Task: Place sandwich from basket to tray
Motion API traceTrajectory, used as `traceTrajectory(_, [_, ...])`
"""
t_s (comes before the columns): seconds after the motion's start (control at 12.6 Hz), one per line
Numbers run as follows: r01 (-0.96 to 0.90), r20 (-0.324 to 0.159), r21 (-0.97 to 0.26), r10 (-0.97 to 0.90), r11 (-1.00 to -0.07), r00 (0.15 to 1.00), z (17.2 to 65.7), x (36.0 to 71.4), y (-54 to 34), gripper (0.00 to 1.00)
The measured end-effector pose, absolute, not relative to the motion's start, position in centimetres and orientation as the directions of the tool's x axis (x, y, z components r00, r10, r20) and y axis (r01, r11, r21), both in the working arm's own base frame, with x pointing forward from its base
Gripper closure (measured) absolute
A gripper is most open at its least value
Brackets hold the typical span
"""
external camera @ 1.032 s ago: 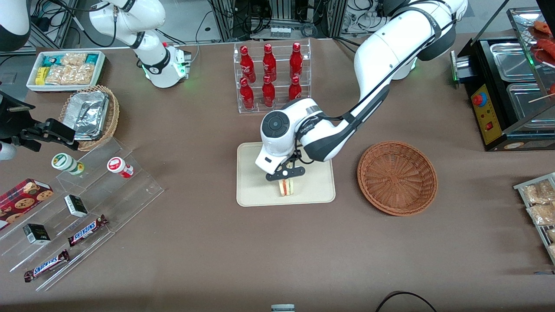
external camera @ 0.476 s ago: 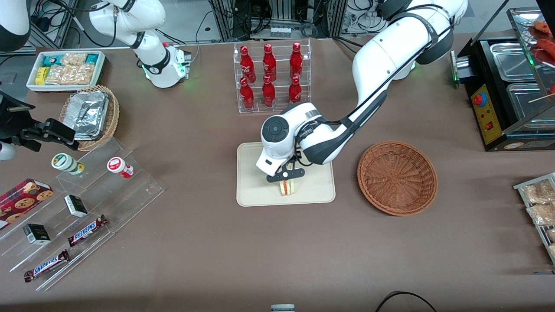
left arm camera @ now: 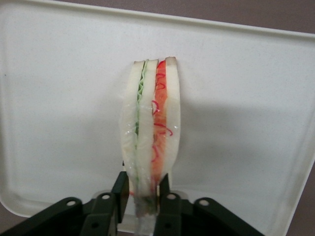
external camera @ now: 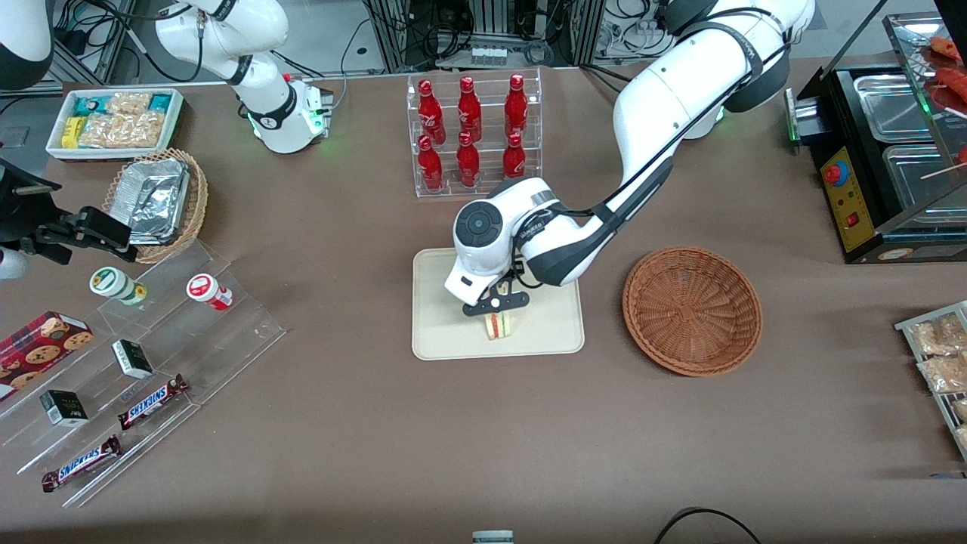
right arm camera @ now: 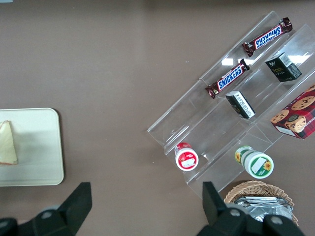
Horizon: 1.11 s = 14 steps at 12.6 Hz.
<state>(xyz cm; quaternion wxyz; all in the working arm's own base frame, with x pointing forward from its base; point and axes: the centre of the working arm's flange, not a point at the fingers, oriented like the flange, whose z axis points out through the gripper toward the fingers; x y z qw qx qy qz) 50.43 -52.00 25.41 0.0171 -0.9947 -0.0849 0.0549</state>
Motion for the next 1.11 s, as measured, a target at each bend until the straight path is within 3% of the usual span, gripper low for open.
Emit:
traceTrajectory(0.24, [0.183,-0.128,-0.032,0.186,-0.983,0.974,25.9,50.5,-52.1,0.32])
traceTrajectory(0.48, [0.200,-0.101,-0.037,0.202,-0.979,0.974,29.4,51.5,-51.6,0.00])
traceTrajectory(0.87, [0.226,-0.022,-0.099,0.229,-0.969,0.973,39.4,52.4,-48.0,0.00])
traceTrajectory(1.11, [0.206,-0.004,-0.149,0.209,-0.967,0.978,42.9,52.0,-46.2,0.00])
